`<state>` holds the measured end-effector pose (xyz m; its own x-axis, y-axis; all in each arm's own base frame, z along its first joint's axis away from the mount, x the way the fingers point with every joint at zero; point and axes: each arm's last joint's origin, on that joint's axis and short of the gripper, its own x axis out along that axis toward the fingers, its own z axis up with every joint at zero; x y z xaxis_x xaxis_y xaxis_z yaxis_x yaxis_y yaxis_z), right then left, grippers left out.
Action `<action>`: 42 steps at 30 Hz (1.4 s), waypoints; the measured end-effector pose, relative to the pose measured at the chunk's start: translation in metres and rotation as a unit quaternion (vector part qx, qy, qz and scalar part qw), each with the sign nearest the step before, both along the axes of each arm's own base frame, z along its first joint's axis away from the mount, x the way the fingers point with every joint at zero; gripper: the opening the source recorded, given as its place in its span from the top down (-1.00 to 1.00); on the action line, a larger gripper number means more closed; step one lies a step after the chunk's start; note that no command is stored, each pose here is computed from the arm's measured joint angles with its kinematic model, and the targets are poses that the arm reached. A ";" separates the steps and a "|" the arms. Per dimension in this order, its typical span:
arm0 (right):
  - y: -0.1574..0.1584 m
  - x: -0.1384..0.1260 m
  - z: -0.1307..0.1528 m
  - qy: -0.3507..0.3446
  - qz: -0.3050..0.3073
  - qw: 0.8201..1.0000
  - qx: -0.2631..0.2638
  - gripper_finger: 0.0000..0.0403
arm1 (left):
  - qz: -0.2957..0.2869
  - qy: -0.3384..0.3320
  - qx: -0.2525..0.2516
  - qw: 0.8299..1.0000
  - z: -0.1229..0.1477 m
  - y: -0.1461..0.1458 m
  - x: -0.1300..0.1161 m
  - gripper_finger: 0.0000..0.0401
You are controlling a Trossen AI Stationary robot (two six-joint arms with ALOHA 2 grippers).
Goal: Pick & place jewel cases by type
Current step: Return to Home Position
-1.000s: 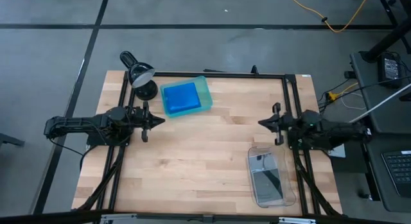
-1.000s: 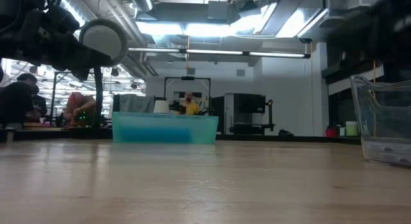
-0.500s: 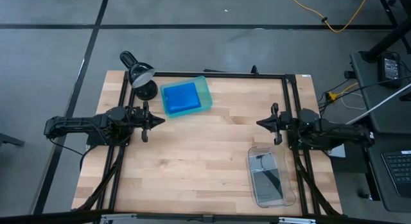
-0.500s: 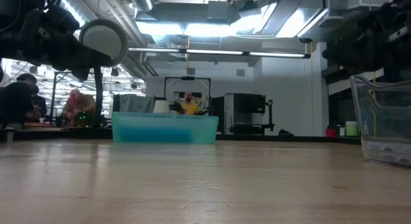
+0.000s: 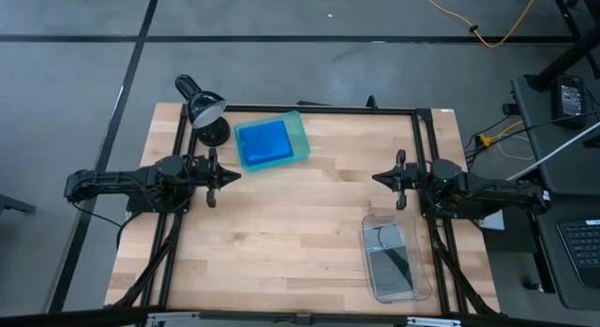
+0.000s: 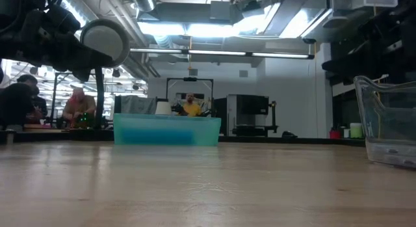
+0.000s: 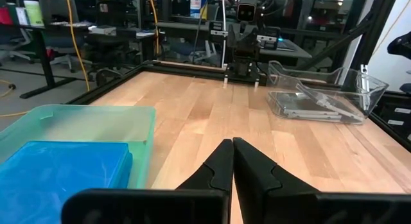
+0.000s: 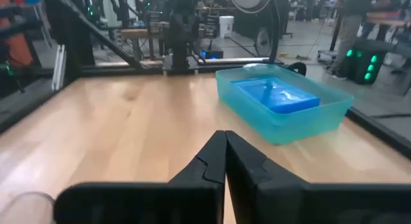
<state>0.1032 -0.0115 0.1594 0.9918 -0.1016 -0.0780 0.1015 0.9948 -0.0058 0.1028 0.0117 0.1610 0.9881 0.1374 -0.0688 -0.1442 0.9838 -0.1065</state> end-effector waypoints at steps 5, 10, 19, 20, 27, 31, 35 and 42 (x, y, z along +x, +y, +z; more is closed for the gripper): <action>0.000 0.000 0.000 -0.003 -0.002 1.000 0.027 0.94 | 0.000 0.000 0.000 1.000 0.000 0.000 0.000 0.96; 0.000 0.000 0.000 -0.003 -0.002 1.000 0.027 0.94 | 0.000 0.000 0.000 1.000 0.000 0.000 0.000 0.97; 0.000 0.000 0.000 -0.003 -0.002 1.000 0.026 0.94 | 0.000 0.000 0.000 1.000 0.000 0.000 0.000 0.96; 0.000 0.000 0.000 -0.003 -0.002 1.000 0.026 0.94 | 0.000 0.000 0.000 1.000 0.000 0.000 0.000 0.96; 0.000 0.000 0.000 -0.003 -0.002 1.000 0.026 0.94 | 0.000 0.000 0.000 1.000 0.000 0.000 0.000 0.98; 0.000 0.000 0.000 -0.003 -0.002 1.000 0.026 0.94 | 0.000 0.000 0.000 1.000 0.000 0.000 0.000 0.97; 0.000 0.000 0.000 -0.003 -0.002 1.000 0.026 0.94 | 0.000 0.000 0.000 1.000 0.000 0.000 0.000 0.96; 0.000 0.000 0.000 -0.003 -0.002 1.000 0.026 0.94 | 0.000 0.000 0.000 1.000 0.000 0.000 0.000 0.98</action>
<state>0.1032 -0.0114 0.1595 0.9918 -0.1013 -0.0777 0.1051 0.9934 0.0456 0.1028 0.0117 0.1610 0.9881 0.1374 -0.0688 -0.1442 0.9838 -0.1067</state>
